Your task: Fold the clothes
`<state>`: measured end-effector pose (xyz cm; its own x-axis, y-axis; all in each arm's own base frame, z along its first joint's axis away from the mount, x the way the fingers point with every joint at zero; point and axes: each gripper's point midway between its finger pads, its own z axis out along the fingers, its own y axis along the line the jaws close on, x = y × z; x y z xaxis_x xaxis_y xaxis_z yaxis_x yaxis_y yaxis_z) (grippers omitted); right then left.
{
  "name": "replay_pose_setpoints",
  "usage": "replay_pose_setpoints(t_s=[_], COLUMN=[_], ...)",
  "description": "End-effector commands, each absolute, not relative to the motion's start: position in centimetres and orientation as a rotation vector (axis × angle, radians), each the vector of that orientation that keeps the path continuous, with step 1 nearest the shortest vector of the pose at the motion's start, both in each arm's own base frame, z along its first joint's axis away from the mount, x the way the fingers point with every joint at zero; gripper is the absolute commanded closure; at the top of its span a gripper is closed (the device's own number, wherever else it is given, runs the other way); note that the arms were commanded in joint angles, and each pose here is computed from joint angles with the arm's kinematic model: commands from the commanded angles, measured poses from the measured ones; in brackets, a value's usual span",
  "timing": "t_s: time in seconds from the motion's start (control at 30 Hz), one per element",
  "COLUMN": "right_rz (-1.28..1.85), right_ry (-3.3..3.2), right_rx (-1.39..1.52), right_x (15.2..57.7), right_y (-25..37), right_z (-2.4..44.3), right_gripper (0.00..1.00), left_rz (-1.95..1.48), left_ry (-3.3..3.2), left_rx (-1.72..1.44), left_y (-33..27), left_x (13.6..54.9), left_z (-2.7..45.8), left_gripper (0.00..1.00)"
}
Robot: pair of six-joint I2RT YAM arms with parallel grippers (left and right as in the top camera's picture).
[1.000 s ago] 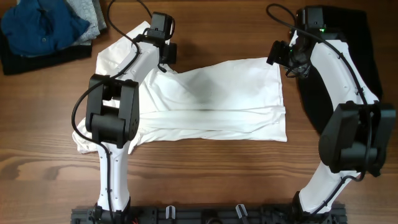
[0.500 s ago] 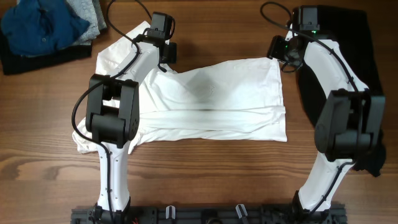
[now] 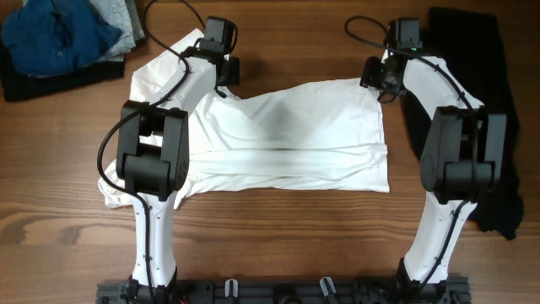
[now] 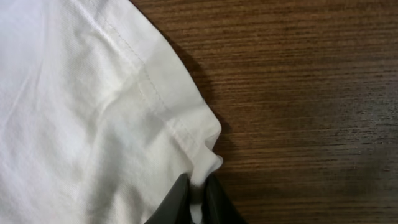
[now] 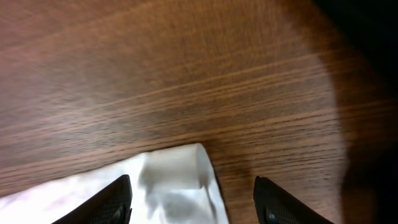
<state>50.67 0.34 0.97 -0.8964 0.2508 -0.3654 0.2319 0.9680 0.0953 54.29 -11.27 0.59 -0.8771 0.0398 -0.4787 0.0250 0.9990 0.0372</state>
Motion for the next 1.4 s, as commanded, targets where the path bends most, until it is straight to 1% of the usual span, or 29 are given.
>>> replay_pose_setpoints(t_s=[0.0,0.13,0.23,0.33,0.37,0.47,0.6,0.67,0.73,0.77,0.9,1.0,1.07,1.37], right_rz=[0.035,0.036,0.044,0.048,0.049,0.062,0.095,0.123,0.13,0.132,0.132,0.134,0.128,0.123], right_ry=[2.739,2.732,2.735,2.747,2.75,2.76,2.761,2.76,2.756,2.755,2.753,2.751,2.745,2.746], right_rx=[0.377,0.368,0.36,0.352,0.358,0.359,0.38,0.377,0.393,0.406,0.411,0.441,0.492,0.546], right_x=[50.9,51.2,51.2,51.1,51.0,50.9,50.9,51.0,51.0,51.0,51.0,51.0,51.0,50.6], right_y=[-0.4,-0.4,0.1,0.5,0.5,0.7,1.0,1.4,1.4,1.4,1.4,1.3,1.1,0.9], right_z=[-0.1,0.0,-0.3,-0.8,-1.0,-1.5,-1.6,-1.5,-1.5,-1.5,-1.5,-1.5,-1.5,-1.3], right_gripper=[0.38,0.43,0.5,0.52,0.55,0.63,0.79,0.84,0.93,0.96,0.96,0.96,0.96,0.96], left_rz=[0.043,0.042,0.042,0.041,0.041,0.04,0.039,0.039,0.039,0.038,0.038,0.037,0.034,0.01], left_ry=[2.639,2.637,2.635,2.633,2.632,2.628,2.627,2.626,2.626,2.625,2.624,2.62,2.609,2.544], left_rx=[0.001,0.001,0.001,0.001,0.001,0.001,0.0,0.0,0.0,0.0,0.0,0.0,-0.001,-0.016], left_y=[-11.1,-11.1,-11.1,-11.1,-11.1,-11.1,-11.1,-11.1,-11.2,-11.2,-11.2,-11.2,-11.2,-11.2], left_x=[54.7,54.8,54.8,54.9,54.9,55.0,55.0,55.0,55.0,55.0,55.1,55.1,55.3,55.1], left_z=[0.1,0.1,0.2,0.2,0.2,0.2,0.3,0.3,0.3,0.3,0.3,0.4,1.0,6.8], left_gripper=[0.91,0.91,0.91,0.9,0.9,0.9,0.9,0.9,0.9,0.9,0.9,0.96,0.96,0.96])
